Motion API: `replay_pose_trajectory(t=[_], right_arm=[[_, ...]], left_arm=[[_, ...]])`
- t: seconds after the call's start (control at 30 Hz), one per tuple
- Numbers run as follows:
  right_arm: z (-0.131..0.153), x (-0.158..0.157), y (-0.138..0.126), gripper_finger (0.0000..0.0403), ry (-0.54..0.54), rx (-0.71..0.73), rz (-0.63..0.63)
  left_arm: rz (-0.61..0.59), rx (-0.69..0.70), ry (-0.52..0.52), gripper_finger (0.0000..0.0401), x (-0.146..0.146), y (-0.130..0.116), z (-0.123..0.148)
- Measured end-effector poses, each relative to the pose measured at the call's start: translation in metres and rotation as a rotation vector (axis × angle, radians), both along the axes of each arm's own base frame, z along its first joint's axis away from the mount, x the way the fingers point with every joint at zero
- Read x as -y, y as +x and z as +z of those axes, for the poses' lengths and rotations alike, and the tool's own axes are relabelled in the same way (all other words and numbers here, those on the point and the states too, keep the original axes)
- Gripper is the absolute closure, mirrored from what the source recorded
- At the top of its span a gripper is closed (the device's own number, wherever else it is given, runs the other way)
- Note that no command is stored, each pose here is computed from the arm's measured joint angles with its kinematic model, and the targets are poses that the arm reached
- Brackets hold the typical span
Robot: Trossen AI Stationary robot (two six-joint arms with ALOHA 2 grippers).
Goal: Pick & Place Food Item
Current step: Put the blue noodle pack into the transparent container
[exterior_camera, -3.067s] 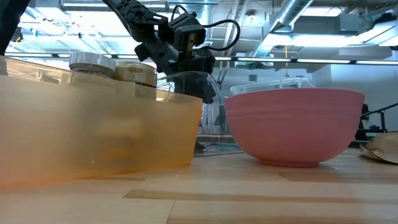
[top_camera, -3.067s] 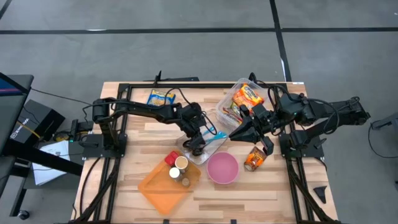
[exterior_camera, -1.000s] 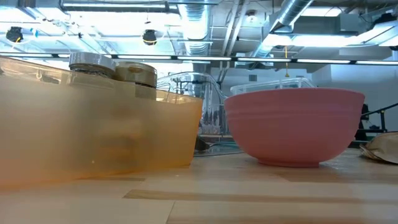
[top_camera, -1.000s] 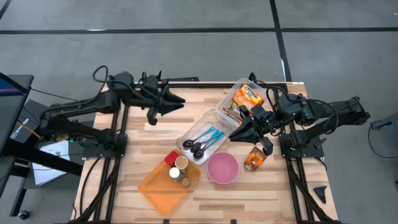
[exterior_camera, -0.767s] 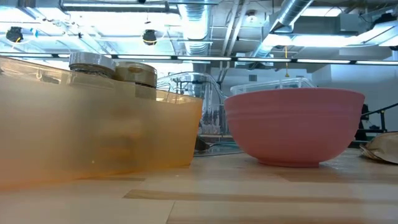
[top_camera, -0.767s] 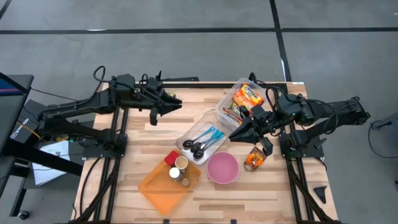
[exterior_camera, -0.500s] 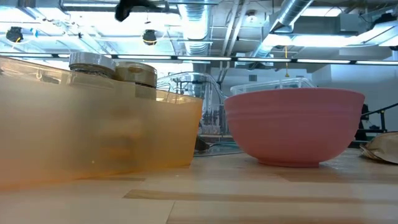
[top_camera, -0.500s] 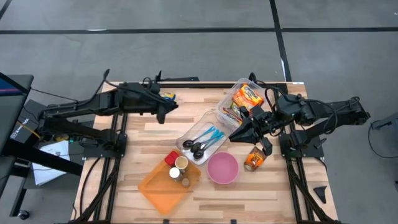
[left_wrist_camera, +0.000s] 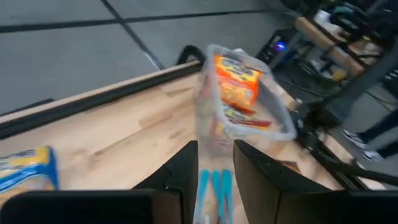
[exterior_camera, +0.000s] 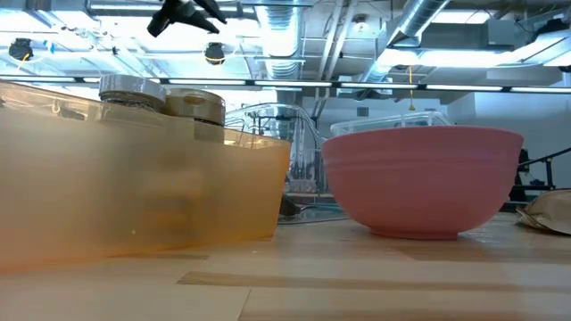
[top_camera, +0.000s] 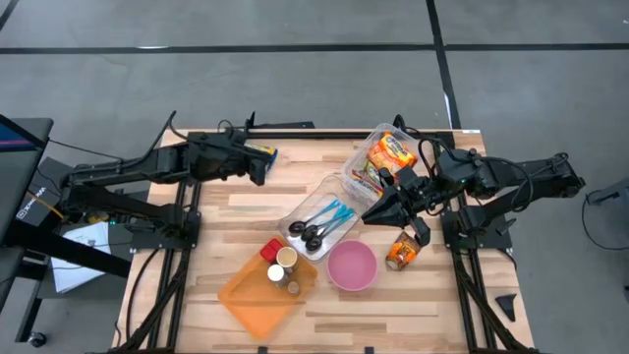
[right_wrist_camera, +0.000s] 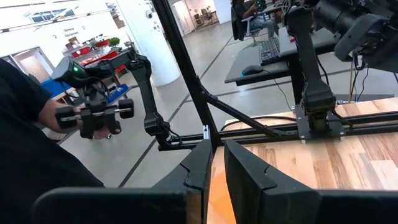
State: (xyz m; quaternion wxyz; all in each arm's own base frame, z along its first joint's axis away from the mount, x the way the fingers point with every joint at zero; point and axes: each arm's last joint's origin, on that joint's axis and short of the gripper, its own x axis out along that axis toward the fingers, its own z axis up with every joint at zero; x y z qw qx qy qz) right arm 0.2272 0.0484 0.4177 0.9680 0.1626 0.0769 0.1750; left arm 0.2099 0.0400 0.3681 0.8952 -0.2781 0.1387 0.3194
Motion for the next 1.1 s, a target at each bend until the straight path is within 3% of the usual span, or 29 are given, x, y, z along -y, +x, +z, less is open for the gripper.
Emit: replay_pose_trajectory(t=[0.07,0.4,0.53,0.67,0.83,1.0,1.1], right_arm=[[0.0,0.0,0.0,0.0361,0.0,0.0,0.0],[0.0,-0.002,0.0,0.0361,0.0,0.0,0.01],[0.0,-0.003,-0.001,0.0361,0.003,-0.005,0.011],[-0.001,-0.005,-0.001,0.0361,0.005,-0.01,0.021],[-0.001,-0.009,-0.002,0.0361,0.005,-0.011,0.036],[-0.002,-0.009,-0.002,0.0361,0.02,-0.027,0.035],[-0.002,-0.009,-0.002,0.0361,0.02,-0.027,0.035]], left_arm=[[0.081,-0.012,-0.024,0.0306,-0.002,-0.003,-0.003],[0.736,-0.21,-0.26,0.0306,-0.023,-0.023,-0.051],[0.809,-0.223,-0.304,0.0306,-0.026,-0.018,-0.086],[0.876,-0.141,-0.462,0.0306,-0.025,-0.017,-0.136],[0.925,0.065,-0.653,0.0306,-0.033,-0.022,-0.188],[0.912,0.325,-0.73,0.0306,-0.044,-0.023,-0.214],[0.927,0.401,-0.75,0.0306,-0.052,-0.026,-0.223]])
